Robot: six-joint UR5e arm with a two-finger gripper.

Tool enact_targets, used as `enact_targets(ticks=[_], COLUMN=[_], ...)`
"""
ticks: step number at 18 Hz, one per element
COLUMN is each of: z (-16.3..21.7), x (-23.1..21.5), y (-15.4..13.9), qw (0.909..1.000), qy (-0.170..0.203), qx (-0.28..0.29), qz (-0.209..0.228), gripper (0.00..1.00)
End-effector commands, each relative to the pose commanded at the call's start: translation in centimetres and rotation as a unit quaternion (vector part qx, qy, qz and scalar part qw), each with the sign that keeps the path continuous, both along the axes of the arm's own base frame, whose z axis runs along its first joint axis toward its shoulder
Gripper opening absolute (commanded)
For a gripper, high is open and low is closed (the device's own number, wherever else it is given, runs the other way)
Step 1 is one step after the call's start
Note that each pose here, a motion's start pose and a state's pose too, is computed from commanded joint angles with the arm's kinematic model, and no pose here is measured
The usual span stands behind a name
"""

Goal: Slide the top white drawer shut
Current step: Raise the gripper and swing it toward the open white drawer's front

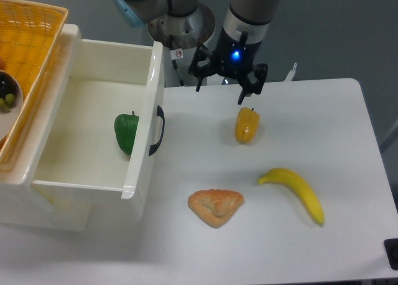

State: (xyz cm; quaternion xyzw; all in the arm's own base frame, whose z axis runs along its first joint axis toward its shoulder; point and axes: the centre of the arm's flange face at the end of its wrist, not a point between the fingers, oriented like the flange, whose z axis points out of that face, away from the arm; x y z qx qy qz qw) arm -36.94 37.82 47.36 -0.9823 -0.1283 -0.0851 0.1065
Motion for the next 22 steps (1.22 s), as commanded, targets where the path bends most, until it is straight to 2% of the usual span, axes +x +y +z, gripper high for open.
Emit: enact_targets(ticks=[8,10,14,19,22], z=[-2.6,-3.3,-6.0,-7.3,-8.7], x=[-2.4,-3.4,-5.1,-5.1,-4.7], y=[-0.5,-0.4,-0.4,0.0,1.0], qw=[0.9996,0.9995,0.9969,0.9957,0.9928], qy=[-0.008,0.002,0.021,0.025,0.027], qx=[-0.024,-0.027,-0.074,-0.089,-0.117], qz=[0.010,0.015,0.011,0.004,-0.011], gripper=[1.00,1.00,1.00,1.00,1.00])
